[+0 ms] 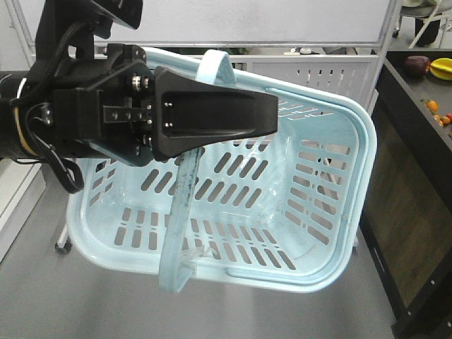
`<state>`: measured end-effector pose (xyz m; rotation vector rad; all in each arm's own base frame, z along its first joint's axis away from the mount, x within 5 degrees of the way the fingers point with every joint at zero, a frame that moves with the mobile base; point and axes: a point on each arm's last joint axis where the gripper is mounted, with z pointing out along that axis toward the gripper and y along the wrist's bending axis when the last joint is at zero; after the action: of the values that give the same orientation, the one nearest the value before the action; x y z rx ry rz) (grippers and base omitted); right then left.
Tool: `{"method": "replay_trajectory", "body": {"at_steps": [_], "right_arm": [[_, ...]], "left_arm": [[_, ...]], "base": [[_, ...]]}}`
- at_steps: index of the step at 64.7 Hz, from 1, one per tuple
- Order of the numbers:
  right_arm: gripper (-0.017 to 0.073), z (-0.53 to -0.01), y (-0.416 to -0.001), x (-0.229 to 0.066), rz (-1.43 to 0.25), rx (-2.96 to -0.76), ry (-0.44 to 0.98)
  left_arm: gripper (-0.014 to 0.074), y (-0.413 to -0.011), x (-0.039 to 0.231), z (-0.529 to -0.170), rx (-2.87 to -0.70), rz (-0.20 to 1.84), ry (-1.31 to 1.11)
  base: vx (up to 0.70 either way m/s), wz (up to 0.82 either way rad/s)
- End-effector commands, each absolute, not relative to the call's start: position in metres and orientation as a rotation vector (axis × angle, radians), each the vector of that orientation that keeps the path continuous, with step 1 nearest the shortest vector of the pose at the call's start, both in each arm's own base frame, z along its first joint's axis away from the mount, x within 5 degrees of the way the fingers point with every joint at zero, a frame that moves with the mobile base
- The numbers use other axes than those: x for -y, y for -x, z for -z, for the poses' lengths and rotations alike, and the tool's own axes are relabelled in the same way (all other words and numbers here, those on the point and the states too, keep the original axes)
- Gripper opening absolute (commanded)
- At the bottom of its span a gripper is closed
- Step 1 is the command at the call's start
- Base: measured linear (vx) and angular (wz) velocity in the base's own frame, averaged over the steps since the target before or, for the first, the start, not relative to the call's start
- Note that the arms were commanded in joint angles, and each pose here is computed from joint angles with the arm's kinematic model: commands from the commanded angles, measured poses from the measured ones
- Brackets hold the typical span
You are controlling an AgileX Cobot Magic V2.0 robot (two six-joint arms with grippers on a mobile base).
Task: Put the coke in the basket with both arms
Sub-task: 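Carry the basket in the left gripper while driving across the room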
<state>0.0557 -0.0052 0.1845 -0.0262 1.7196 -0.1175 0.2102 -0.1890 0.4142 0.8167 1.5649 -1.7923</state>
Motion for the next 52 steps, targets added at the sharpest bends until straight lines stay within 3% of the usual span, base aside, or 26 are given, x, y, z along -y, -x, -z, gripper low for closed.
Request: {"method": "replay_trajectory", "body": {"at_steps": [1, 52], "right_arm": [[-0.0005, -0.189, -0.0555, 0.004, 0.123, -1.638, 0.048], [-0.0005, -0.189, -0.0555, 0.004, 0.123, -1.638, 0.048]], "left_arm": [[-0.0006, -0.1857, 0.181, -0.4416, -1.356, 1.956, -0.934], [-0.0006, -0.1857, 0.181, -0.4416, -1.356, 1.956, -0.934]], "base": [[0.17, 0.09], [0.15, 0.24]]}}
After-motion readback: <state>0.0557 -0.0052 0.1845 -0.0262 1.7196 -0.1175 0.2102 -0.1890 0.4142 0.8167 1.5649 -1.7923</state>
